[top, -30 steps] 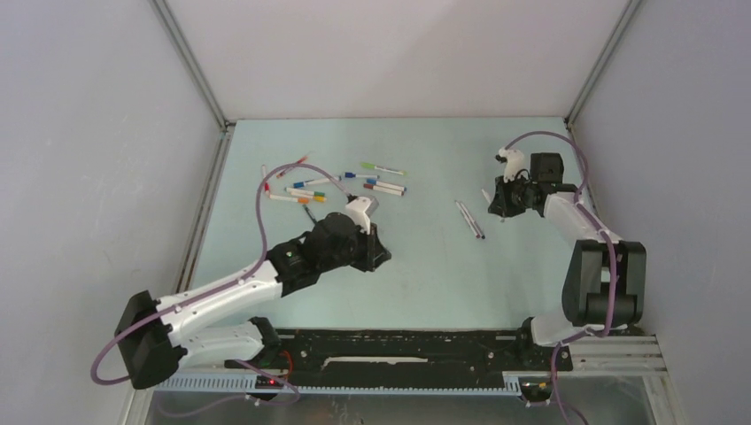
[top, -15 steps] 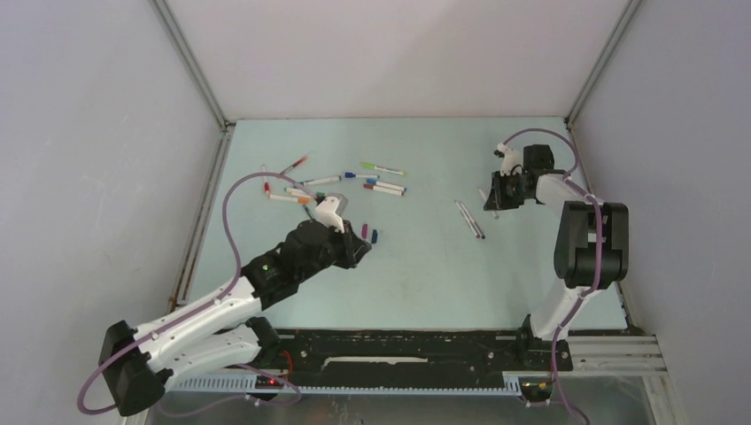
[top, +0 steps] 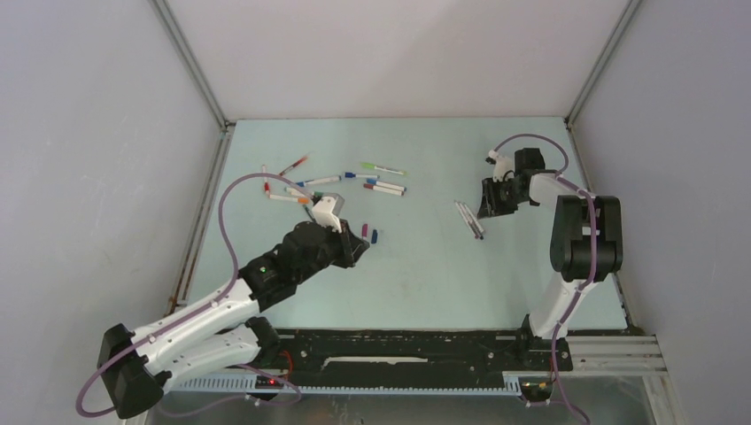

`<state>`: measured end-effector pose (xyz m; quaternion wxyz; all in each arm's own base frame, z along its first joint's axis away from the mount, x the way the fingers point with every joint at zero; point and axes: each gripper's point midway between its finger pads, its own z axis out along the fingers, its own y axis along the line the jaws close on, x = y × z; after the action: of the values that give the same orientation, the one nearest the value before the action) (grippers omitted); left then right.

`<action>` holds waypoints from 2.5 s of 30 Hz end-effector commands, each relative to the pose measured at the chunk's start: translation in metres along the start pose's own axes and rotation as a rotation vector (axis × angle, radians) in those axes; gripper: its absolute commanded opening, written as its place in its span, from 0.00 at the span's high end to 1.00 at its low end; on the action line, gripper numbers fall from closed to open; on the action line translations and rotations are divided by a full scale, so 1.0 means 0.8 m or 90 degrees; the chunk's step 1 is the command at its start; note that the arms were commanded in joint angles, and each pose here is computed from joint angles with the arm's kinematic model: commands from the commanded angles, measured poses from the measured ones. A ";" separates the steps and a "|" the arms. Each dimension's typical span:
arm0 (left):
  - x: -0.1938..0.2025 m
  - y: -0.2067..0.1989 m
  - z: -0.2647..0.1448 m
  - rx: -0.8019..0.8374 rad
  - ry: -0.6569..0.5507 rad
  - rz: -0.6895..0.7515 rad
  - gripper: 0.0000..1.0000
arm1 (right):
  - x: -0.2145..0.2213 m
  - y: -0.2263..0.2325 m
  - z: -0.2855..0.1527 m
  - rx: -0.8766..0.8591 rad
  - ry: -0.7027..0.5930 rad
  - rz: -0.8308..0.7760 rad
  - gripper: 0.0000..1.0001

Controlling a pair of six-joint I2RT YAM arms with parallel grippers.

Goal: Open the pen caps
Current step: Place the pen at the center of the board, then place the pen cap at the center of the board.

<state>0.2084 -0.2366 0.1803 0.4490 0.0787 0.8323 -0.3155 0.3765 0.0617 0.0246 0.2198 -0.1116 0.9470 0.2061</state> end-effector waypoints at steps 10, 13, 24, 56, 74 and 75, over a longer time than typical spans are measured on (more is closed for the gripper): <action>-0.006 0.001 0.017 -0.006 -0.006 -0.007 1.00 | -0.033 0.038 -0.051 -0.060 -0.054 -0.062 0.59; -0.008 0.001 0.024 -0.013 -0.001 -0.009 1.00 | -0.032 0.056 -0.071 -0.097 -0.065 -0.097 0.58; -0.009 0.004 0.067 -0.060 0.057 0.007 1.00 | -0.023 0.096 -0.122 -0.159 -0.098 -0.172 0.56; 0.042 0.069 0.206 -0.314 0.282 0.116 0.85 | -0.013 0.112 -0.135 -0.184 -0.114 -0.197 0.55; 0.062 0.079 0.209 -0.321 0.313 0.118 0.69 | -0.011 0.111 -0.134 -0.188 -0.110 -0.194 0.55; 0.062 0.080 0.208 -0.322 0.314 0.119 0.69 | -0.010 0.111 -0.134 -0.188 -0.109 -0.194 0.55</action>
<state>0.3094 -0.2861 0.0281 0.2465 0.1164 0.9619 -0.0190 0.3191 0.0941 0.1408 0.3010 -0.2597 0.8637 0.3097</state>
